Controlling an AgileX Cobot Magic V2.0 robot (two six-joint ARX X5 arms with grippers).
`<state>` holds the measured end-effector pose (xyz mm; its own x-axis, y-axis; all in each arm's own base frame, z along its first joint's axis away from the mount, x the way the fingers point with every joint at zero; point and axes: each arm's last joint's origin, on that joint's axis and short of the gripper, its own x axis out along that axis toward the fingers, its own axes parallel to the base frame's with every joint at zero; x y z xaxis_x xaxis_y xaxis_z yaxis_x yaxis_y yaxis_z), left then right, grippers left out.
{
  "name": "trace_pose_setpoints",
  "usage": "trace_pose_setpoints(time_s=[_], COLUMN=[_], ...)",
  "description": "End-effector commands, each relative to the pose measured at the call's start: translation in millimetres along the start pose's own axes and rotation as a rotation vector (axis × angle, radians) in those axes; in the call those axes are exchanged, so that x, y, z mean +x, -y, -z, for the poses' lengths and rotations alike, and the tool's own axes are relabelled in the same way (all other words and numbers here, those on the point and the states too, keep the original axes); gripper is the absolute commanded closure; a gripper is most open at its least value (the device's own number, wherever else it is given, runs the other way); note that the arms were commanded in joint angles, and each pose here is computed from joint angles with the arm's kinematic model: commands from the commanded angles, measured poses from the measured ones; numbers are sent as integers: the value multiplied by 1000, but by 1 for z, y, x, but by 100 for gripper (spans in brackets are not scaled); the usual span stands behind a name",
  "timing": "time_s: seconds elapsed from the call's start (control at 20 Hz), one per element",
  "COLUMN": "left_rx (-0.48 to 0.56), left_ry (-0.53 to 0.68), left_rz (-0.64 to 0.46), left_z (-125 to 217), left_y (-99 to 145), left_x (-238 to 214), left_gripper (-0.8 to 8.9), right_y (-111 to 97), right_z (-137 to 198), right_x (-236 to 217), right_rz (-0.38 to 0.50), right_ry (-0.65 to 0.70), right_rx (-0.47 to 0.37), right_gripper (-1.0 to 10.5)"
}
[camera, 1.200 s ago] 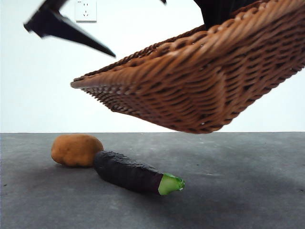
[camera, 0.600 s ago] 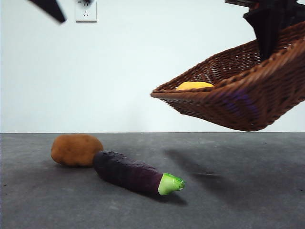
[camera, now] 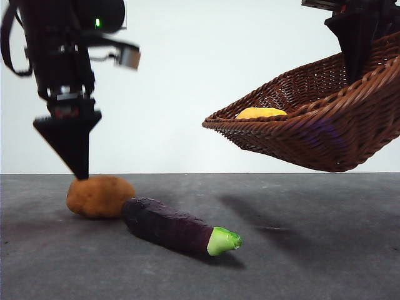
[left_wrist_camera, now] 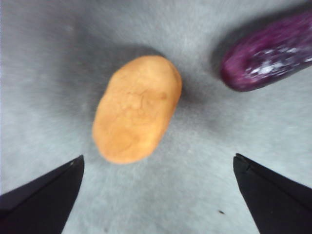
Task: Help me put the vegetables on the table into the basket
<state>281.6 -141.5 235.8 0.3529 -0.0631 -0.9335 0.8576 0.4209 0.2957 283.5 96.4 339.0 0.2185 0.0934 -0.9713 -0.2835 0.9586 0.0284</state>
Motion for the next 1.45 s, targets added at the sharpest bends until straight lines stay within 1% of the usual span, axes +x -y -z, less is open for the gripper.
trace_pose_setpoints(time_s=[0.05,0.15,0.25,0.3,0.4,0.5,0.65,0.8,0.85,0.9,0.95,1.0,1.15,1.2,1.25,1.3,1.45], left_rx=[65,86,89,84,82,81,82,81,81,81,82,81,78,50,-5,-86,-411], left_ry=[-5,5,40,46,51,65,57,61,62,63,70,73,69,67,74,85,121], left_rz=[7,8,55,52,53,79,93,88,88,89,96,97,96,94,86,74,51], left_z=[1,1,0,0,-1,-2,-4,-4,-4,-5,-5,-5,-5,-5,-5,-8,-19], left_y=[-5,-9,-9,-11,-12,-11,-11,-12,-12,-12,-12,-12,-12,-14,-18,-25,-52], left_x=[14,19,24,28,32,36,45,47,47,47,47,47,45,42,38,31,-6], left_gripper=[239,239,239,239,239,239,239,273,420,606,762,830,823,823,823,822,822], right_y=[0,0,0,0,0,0,0,0,0,0,0,0,0,-1,-1,-1,-1], right_z=[3,2,2,2,2,2,2,2,2,2,2,2,2,1,1,0,-1], right_x=[-1,-1,-1,-1,-1,-1,-1,-1,-1,-1,-1,-1,-1,-1,-1,-1,-1], right_rz=[-7,-8,-12,-18,-19,-19,-19,-19,-19,-19,-19,-19,-19,-19,-19,-20,-20], right_ry=[-5,-5,0,3,-2,-2,-5,-4,-2,-1,-1,-1,4,9,13,19,26], right_rx=[-3,-3,-3,-3,-3,-2,-3,-3,-3,-3,-3,-3,-3,-3,1,5,11], right_gripper=[954,954,954,954,954,954,954,954,954,954,954,954,954,954,954,954,954])
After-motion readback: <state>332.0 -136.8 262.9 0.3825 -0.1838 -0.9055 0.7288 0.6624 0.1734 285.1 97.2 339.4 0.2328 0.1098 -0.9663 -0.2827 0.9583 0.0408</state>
